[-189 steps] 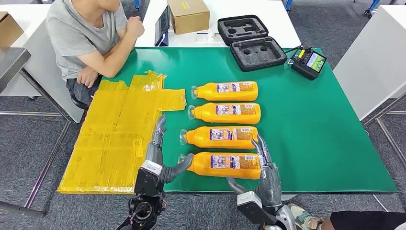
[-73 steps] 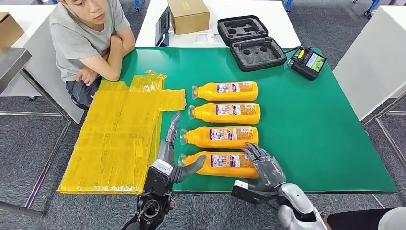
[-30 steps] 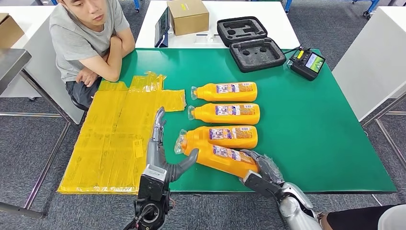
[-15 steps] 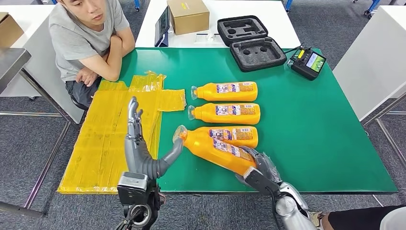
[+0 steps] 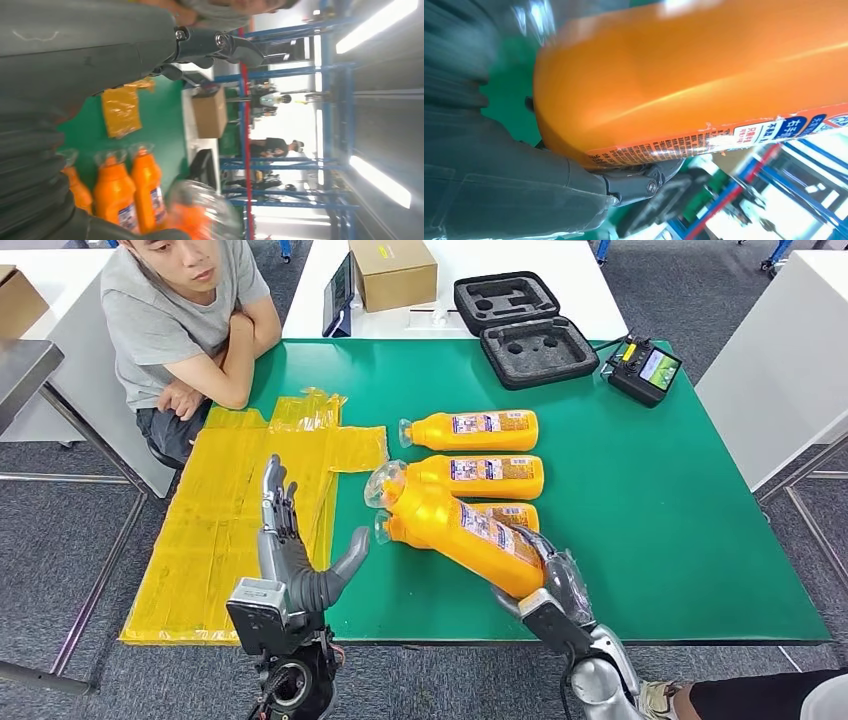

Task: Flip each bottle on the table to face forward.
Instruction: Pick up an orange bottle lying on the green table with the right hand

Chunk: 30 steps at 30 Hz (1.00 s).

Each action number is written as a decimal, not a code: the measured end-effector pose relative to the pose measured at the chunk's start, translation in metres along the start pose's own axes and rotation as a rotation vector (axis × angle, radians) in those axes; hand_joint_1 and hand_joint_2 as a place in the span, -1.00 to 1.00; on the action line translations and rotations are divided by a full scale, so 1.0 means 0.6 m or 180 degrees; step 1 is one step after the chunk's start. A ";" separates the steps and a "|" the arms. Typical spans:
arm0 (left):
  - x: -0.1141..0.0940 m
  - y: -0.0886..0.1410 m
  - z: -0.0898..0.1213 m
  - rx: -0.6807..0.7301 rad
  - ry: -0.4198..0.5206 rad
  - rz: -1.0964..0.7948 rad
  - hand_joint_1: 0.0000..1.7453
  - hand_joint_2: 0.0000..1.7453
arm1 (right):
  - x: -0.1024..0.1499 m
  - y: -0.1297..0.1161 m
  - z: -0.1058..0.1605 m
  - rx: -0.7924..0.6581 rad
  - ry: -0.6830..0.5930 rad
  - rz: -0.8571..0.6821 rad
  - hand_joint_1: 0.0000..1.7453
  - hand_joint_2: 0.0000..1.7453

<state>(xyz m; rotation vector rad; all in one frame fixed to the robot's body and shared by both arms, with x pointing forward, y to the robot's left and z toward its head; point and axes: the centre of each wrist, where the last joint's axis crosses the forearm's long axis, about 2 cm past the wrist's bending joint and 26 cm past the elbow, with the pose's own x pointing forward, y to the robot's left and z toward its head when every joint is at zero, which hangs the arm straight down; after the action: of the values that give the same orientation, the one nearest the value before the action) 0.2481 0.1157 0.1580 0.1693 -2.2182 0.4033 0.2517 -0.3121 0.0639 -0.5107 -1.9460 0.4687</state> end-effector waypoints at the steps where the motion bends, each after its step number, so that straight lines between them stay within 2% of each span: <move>1: -0.003 0.000 0.003 0.0002 0.0048 0.0017 -1.00 1.00 | 0.006 -0.001 0.002 -0.0070 -0.0031 0.0012 1.00 1.00; 8: -0.023 0.006 0.018 -0.0050 0.0304 0.0110 -1.00 1.00 | 0.032 -0.009 0.009 -0.0490 -0.0153 0.0057 1.00 1.00; 16: -0.059 0.002 0.049 -0.0278 0.0807 0.0482 -1.00 1.00 | 0.043 -0.008 0.010 -0.0570 -0.0236 0.0073 1.00 1.00; 24: -0.076 0.000 0.060 -0.0333 0.0984 0.0517 -1.00 1.00 | 0.045 -0.003 0.011 -0.0575 -0.0245 0.0060 1.00 1.00; 30: -0.085 -0.013 0.060 -0.0434 0.1178 0.0940 -1.00 1.00 | 0.044 -0.002 0.010 -0.0616 -0.0231 0.0025 1.00 1.00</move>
<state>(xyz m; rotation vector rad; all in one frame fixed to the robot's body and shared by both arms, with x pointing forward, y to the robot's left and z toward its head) 0.2558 0.0950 0.0991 -0.2889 -1.8960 0.4044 0.2356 -0.2993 0.0820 -0.6322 -2.0715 0.3088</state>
